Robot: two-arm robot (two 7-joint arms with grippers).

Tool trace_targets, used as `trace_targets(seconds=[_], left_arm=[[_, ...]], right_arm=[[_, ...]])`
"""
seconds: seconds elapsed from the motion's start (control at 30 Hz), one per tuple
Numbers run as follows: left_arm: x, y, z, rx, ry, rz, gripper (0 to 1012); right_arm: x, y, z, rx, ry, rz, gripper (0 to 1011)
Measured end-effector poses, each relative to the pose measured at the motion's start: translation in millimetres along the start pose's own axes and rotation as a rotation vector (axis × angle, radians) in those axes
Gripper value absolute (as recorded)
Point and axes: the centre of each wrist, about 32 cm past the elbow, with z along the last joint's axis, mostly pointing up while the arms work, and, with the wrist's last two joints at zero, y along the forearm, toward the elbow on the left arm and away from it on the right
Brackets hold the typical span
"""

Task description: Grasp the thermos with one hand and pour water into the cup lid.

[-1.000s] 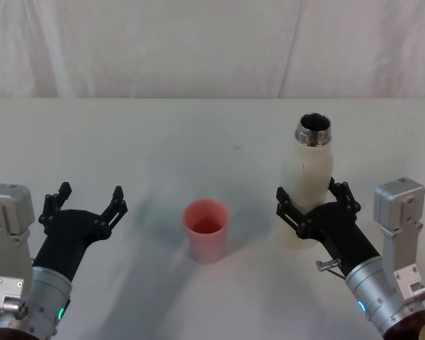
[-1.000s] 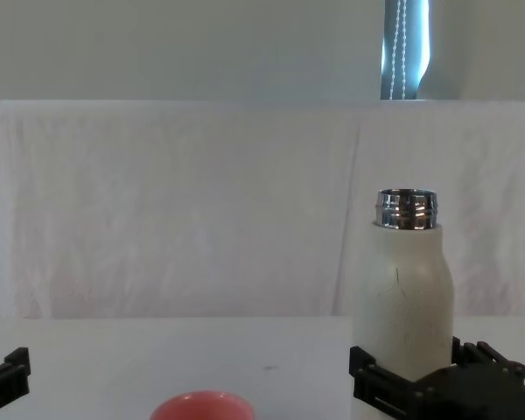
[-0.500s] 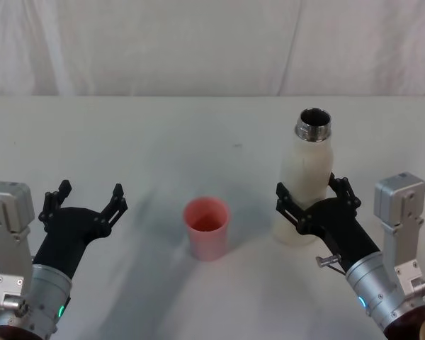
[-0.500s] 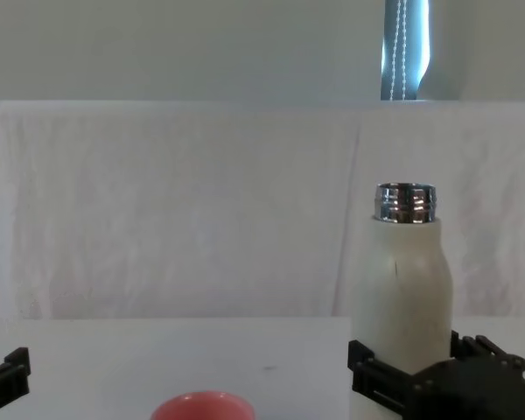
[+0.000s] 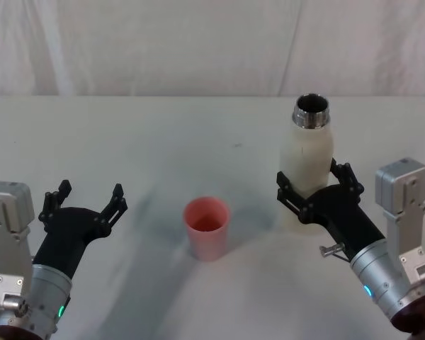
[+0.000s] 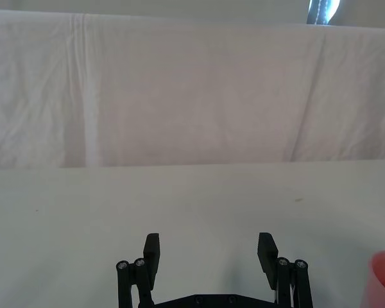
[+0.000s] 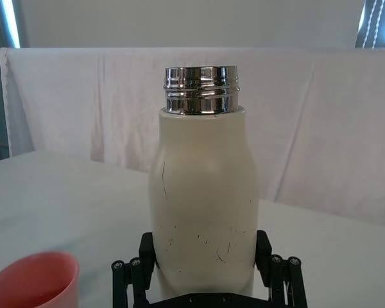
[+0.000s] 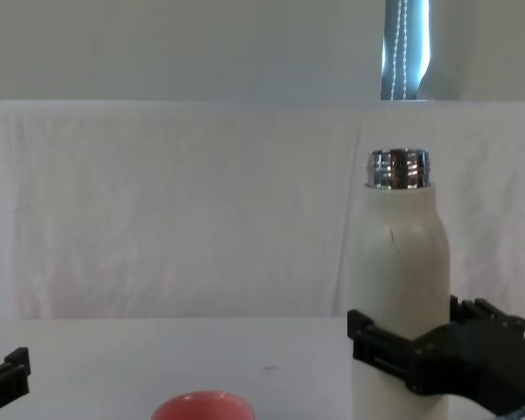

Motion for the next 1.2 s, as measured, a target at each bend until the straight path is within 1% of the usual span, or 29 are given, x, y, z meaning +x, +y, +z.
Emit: trace_targets(seconds=[0.13,0.2,0.23,0.3,0.33,0.37,0.43,0.53,0.6,0.67,0.73,0.83,0.9,0.97,1.0,1.03,1.07,1.1,1.13,1.2], left_arm=[[0.0,0,0.0,0.000,0.000,0.000,1001],[0.0,0,0.0,0.000,0.000,0.000,1001],[0.0,0,0.0,0.000,0.000,0.000,1001],[0.0,0,0.0,0.000,0.000,0.000,1001],[0.0,0,0.0,0.000,0.000,0.000,1001],[0.0,0,0.0,0.000,0.000,0.000,1001],[0.0,0,0.0,0.000,0.000,0.000,1001],[0.0,0,0.0,0.000,0.000,0.000,1001],[0.0,0,0.0,0.000,0.000,0.000,1001],[0.0,0,0.0,0.000,0.000,0.000,1001],[0.0,0,0.0,0.000,0.000,0.000,1001],[0.0,0,0.0,0.000,0.000,0.000,1001],[0.0,0,0.0,0.000,0.000,0.000,1001],[0.0,0,0.0,0.000,0.000,0.000,1001],[0.0,0,0.0,0.000,0.000,0.000,1001],[0.0,0,0.0,0.000,0.000,0.000,1001],[0.0,0,0.0,0.000,0.000,0.000,1001],[0.0,0,0.0,0.000,0.000,0.000,1001],[0.0,0,0.0,0.000,0.000,0.000,1001],[0.0,0,0.0,0.000,0.000,0.000,1001]], right_arm=[[4.0,0.8,5.8,0.008,-0.014,0.006,952],[8.0,1.7,9.8,0.012,-0.038,0.019,952],[8.0,1.7,9.8,0.012,-0.038,0.019,952],[12.1,3.1,14.7,0.011,-0.074,0.035,952],[12.1,3.1,14.7,0.011,-0.074,0.035,952],[13.9,4.1,17.6,0.012,-0.089,0.042,952],[15.5,5.1,20.3,0.012,-0.103,0.050,952],[18.9,7.5,28.3,0.009,-0.135,0.075,952],[19.3,7.9,29.4,0.009,-0.140,0.078,952],[21.4,9.2,34.3,0.000,-0.169,0.090,952],[22.0,9.7,36.0,-0.006,-0.184,0.093,952],[22.5,11.2,40.2,-0.020,-0.227,0.101,952],[22.5,11.5,40.9,-0.023,-0.236,0.102,952],[22.0,12.5,43.3,-0.038,-0.282,0.107,952],[21.8,12.9,43.8,-0.043,-0.297,0.108,952],[21.8,12.9,43.8,-0.043,-0.297,0.108,952],[21.3,13.4,44.6,-0.054,-0.327,0.111,952],[21.1,13.7,44.8,-0.058,-0.337,0.111,952],[20.7,14.1,45.2,-0.066,-0.359,0.112,952],[20.1,14.5,45.4,-0.073,-0.377,0.114,952]])
